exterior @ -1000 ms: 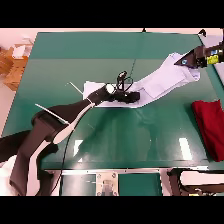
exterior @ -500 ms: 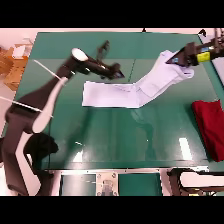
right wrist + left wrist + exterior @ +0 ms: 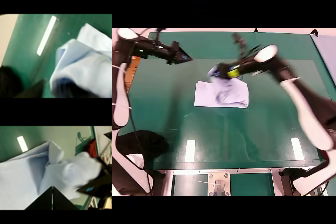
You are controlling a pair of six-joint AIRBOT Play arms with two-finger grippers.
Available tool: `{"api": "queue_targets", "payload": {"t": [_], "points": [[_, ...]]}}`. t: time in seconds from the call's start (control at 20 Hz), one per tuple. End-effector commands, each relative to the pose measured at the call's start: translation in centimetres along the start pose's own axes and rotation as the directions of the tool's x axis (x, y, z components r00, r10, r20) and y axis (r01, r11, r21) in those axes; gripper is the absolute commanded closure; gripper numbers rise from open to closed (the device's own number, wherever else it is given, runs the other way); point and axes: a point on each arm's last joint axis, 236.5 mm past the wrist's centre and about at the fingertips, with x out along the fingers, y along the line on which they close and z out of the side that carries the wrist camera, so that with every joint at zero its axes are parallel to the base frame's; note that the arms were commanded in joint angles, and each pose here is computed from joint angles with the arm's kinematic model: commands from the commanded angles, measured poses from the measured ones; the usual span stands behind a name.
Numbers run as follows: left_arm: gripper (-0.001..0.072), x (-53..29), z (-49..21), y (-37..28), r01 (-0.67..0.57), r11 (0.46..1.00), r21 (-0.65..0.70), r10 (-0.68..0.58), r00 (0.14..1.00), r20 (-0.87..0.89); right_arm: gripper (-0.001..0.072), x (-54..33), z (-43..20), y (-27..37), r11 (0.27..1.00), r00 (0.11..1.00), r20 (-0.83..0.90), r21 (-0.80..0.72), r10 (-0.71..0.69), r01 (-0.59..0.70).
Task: Fold the shirts.
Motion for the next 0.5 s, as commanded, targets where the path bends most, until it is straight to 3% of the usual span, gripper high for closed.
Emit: {"api": "queue_targets", "payload": {"t": [0.0, 0.25, 0.45], "points": [[0.0682, -3.1, -0.1, 2.0, -0.021, 0.999, -0.030, 0.021, 1.000, 0.013, 0.0240, 10.7, -1.2, 0.2, 0.996, 0.986, 0.163, 0.086, -0.021, 0.007], [0.0682, -3.3, -1.4, 1.8, -0.007, 1.000, 0.028, 0.008, 0.999, -0.042, 0.0240, 1.2, 3.1, -4.7, 0.991, 0.992, 0.124, 0.132, -0.033, 0.017], [0.0682, -3.3, -1.5, 2.1, -0.017, 0.999, 0.044, 0.019, 0.999, -0.047, 0.0239, -10.5, 3.5, -13.3, 0.956, 0.994, 0.054, 0.283, -0.099, 0.080]]}}
